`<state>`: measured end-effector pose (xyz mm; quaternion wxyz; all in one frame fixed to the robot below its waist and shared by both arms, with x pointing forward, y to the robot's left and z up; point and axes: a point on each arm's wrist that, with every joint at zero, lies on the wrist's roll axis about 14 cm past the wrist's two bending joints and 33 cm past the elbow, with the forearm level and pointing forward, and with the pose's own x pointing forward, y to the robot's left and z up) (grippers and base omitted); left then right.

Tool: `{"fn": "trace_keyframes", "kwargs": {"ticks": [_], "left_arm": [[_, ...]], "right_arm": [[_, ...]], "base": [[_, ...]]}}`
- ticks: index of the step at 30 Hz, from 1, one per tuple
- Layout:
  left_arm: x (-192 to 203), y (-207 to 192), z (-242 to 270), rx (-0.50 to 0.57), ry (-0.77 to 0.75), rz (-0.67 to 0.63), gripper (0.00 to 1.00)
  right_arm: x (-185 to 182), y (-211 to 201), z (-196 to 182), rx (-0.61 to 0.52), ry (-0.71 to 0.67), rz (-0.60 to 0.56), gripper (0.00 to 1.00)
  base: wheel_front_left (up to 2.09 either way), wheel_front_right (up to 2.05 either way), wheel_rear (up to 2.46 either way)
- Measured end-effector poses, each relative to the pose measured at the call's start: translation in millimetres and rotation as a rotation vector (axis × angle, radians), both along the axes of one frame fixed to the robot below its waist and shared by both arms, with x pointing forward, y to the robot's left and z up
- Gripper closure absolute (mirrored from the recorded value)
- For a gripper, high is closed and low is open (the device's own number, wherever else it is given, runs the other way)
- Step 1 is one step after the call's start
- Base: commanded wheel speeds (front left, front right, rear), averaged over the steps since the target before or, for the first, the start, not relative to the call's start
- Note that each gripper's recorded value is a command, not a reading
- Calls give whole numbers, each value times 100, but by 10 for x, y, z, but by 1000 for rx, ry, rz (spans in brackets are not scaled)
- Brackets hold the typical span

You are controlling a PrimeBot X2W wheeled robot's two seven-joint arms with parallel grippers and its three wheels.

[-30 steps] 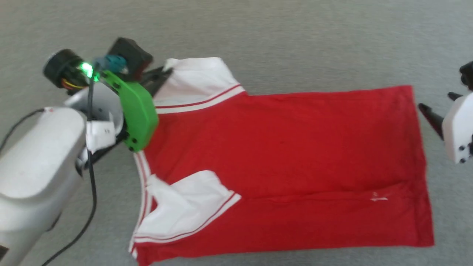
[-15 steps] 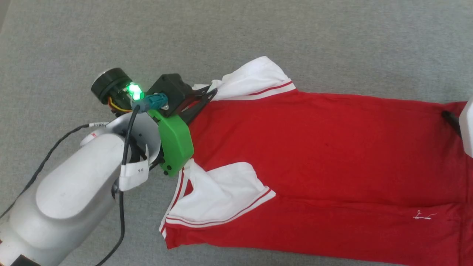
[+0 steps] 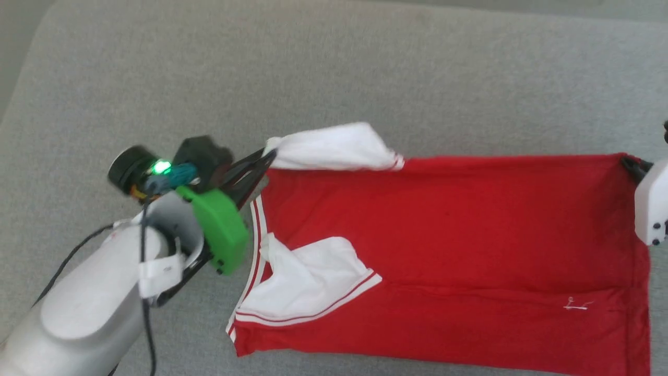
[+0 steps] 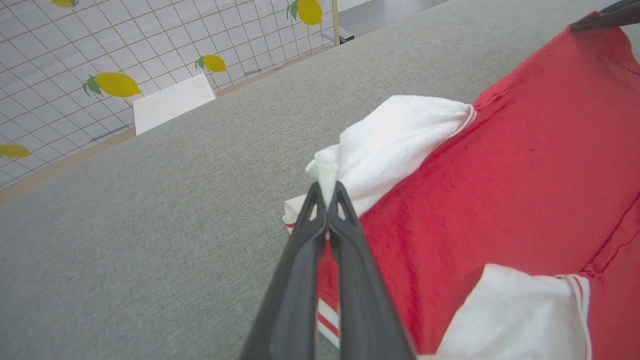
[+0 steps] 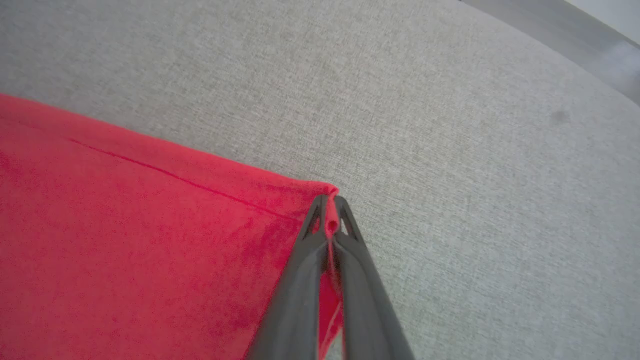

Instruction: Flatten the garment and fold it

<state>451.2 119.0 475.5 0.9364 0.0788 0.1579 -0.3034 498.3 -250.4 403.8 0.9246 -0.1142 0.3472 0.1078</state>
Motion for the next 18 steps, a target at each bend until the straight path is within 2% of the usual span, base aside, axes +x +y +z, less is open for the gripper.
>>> {"fn": "trace_keyframes", "kwargs": {"ticks": [7,13,18], "left_arm": [[-346,186,167,-56,-14,90,100],[-769,170,115,-90,34,115,100],[-1083,153,-96,-116,138,131,100]], "right_arm": [[-295,-16,359,85,-158,-45,100],[-818,-77,338,111,-160,-91,100],[-1189,-96,205,114,-96,-117,100]], "base": [[0,0,0],[0,0,0],[0,0,0]]}}
